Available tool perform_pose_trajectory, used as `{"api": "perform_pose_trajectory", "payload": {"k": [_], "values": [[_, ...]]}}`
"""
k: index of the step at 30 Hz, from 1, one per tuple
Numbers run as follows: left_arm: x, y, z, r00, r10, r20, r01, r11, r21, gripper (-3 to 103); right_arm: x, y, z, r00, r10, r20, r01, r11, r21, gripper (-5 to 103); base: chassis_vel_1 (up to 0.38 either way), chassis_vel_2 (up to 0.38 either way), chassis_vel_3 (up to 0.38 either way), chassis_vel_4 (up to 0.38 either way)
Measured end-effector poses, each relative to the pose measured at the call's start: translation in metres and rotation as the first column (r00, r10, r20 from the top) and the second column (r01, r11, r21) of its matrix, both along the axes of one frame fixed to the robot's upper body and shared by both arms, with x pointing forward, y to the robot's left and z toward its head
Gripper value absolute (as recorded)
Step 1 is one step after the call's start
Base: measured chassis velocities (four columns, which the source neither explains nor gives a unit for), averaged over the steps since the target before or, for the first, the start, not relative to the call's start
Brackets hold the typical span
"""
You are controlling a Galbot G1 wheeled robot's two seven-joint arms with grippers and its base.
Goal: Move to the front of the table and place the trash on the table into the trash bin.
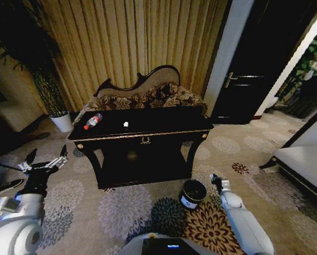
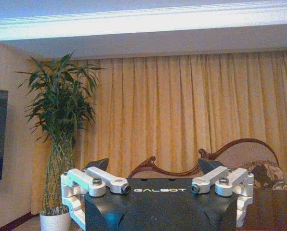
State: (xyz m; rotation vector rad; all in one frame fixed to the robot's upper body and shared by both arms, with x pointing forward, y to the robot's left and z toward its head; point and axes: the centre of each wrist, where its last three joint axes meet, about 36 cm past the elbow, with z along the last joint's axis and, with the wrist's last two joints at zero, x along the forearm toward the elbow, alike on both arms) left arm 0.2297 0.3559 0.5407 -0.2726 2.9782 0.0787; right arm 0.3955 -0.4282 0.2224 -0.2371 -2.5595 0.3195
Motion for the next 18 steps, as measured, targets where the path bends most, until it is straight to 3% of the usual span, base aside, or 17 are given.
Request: {"api": "perform_pose_trajectory", "payload": {"k": [6, 8, 15, 18], "values": [[0.006, 0.004, -0.008, 1.000, 0.001, -0.014, -0.001, 1.000, -0.015, 100, 0.009, 0.022, 0.015, 0.999, 0.024, 0.037, -0.025, 1.000, 0.010, 33, 0.000, 0.000, 0.000, 0.000], [0.006, 0.004, -0.009, 1.000, -0.001, -0.014, 0.001, 1.000, -0.017, 100, 0.010, 0.023, 0.017, 0.999, 0.025, 0.043, -0.026, 1.000, 0.011, 33, 0.000, 0.000, 0.000, 0.000], [0.008, 0.006, -0.008, 1.000, 0.001, -0.008, -0.001, 1.000, -0.014, 100, 0.020, 0.030, 0.029, 0.997, 0.037, 0.062, -0.038, 0.999, 0.018, 61, 0.000, 0.000, 0.000, 0.000], [0.009, 0.010, -0.012, 1.000, 0.009, -0.017, -0.009, 1.000, -0.019, 100, 0.023, 0.038, 0.044, 0.994, 0.040, 0.099, -0.045, 0.997, 0.058, 71, 0.000, 0.000, 0.000, 0.000]]}}
